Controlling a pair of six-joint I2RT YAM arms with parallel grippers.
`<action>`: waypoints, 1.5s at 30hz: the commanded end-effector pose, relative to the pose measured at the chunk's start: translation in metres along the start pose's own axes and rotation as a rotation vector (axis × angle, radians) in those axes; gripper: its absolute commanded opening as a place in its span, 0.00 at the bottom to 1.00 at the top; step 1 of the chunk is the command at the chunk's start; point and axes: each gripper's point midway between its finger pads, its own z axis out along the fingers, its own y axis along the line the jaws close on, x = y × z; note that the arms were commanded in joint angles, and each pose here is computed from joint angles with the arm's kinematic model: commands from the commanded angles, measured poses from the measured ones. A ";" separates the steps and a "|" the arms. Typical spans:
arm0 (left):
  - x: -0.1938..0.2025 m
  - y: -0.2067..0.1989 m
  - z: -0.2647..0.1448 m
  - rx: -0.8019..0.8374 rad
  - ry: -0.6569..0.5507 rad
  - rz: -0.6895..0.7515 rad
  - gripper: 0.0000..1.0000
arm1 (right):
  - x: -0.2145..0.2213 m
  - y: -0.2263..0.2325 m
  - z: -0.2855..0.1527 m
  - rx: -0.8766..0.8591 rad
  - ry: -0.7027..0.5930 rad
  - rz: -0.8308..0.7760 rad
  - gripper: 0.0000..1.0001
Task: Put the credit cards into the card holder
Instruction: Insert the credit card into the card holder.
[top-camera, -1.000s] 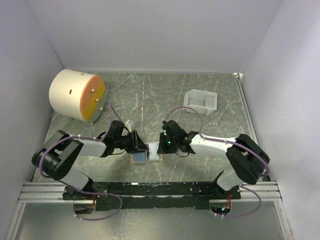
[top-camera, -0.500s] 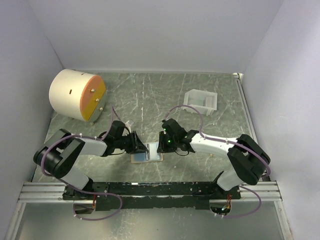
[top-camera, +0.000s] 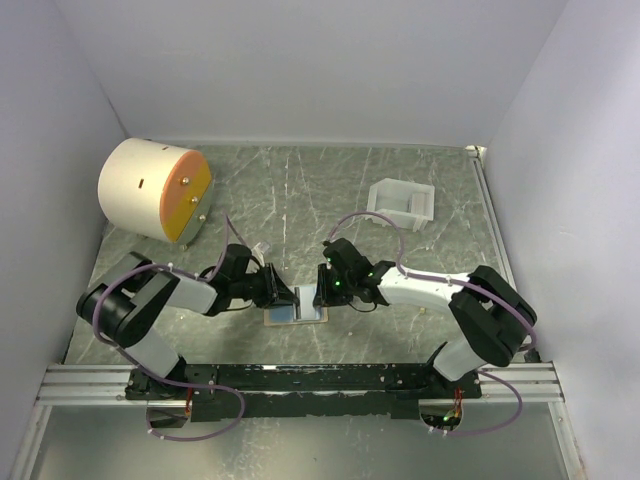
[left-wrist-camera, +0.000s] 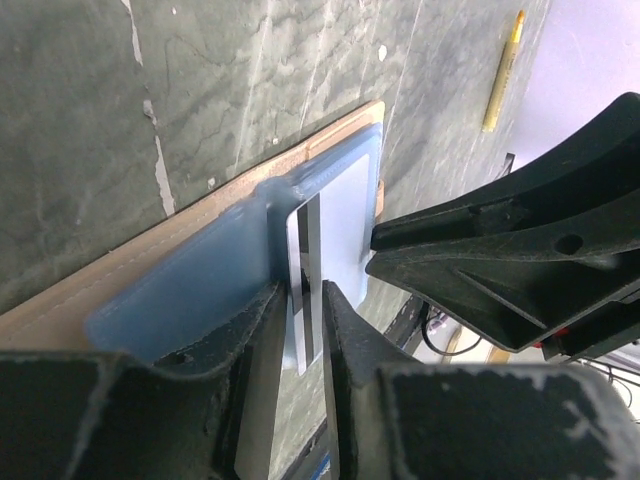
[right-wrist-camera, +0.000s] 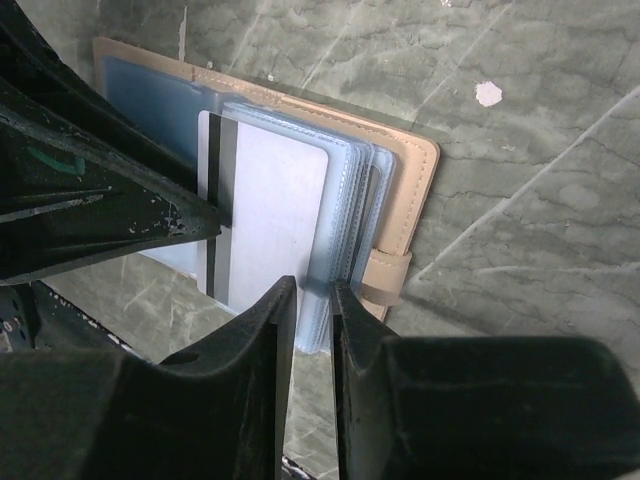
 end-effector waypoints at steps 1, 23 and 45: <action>0.001 -0.017 -0.005 0.064 -0.010 0.037 0.34 | -0.008 0.004 -0.005 -0.013 -0.036 -0.010 0.22; -0.015 -0.022 -0.028 -0.066 -0.072 0.176 0.52 | -0.085 0.000 -0.044 0.155 -0.212 -0.035 0.37; -0.016 0.005 -0.010 -0.175 0.008 0.188 0.07 | -0.098 -0.057 -0.021 0.294 -0.187 0.093 0.30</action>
